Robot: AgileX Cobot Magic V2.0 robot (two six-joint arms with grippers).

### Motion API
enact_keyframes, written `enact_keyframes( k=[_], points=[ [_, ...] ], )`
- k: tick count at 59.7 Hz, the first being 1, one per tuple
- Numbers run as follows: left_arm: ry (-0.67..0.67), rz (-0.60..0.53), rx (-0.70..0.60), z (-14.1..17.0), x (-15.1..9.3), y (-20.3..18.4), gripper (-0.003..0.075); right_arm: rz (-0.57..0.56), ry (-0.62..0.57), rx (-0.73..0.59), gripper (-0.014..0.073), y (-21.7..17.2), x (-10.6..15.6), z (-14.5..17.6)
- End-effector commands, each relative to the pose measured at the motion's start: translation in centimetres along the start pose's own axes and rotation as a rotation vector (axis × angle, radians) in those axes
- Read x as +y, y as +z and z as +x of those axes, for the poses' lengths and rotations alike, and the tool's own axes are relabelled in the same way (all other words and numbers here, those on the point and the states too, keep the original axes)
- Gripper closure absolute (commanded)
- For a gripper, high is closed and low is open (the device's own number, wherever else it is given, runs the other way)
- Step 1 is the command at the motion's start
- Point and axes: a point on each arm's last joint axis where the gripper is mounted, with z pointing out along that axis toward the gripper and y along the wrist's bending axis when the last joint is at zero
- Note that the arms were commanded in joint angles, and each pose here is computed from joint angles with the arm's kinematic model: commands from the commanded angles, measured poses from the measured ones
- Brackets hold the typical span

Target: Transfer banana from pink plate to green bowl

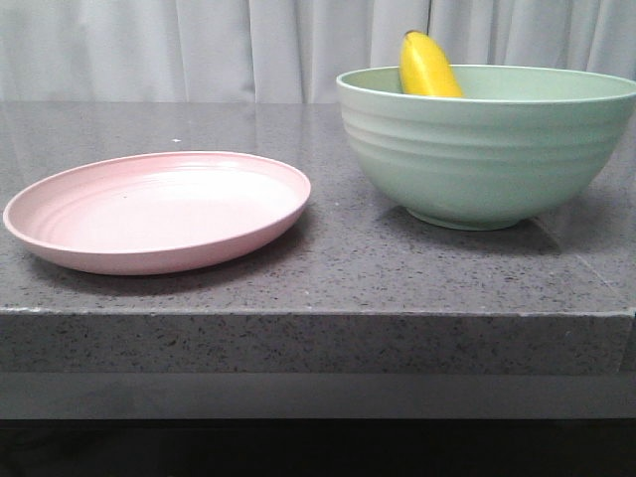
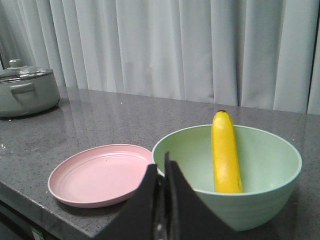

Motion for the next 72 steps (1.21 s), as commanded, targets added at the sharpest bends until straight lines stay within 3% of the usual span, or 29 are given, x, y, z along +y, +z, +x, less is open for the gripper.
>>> enact_keyframes(
  k=[1,25,37,50,59,72],
  points=[
    [-0.015,-0.006,-0.108,-0.8,0.1,-0.2,0.0741,0.021,0.019,-0.047,0.0701,0.0,-0.1,-1.1],
    [-0.015,-0.006,-0.108,-0.8,0.1,-0.2,0.0741,0.043,0.018,-0.064,0.0701,0.0,-0.3,-1.2],
    [-0.015,-0.006,-0.108,-0.8,0.1,-0.2,0.0741,0.143,-0.098,-0.056,0.0701,0.0,-1.3,-0.9],
    [-0.015,-0.006,-0.108,-0.8,0.1,-0.2,0.0741,0.262,-0.047,-0.088,0.0701,0.0,-2.6,0.0],
    [-0.015,-0.006,-0.108,-0.8,0.1,-0.2,0.0741,0.326,-0.061,-0.146,0.0701,0.3,-3.5,1.8],
    [-0.015,-0.006,-0.108,-0.8,0.1,-0.2,0.0741,0.438,-0.049,-0.096,0.0701,-0.5,-4.5,6.3]
  ],
)
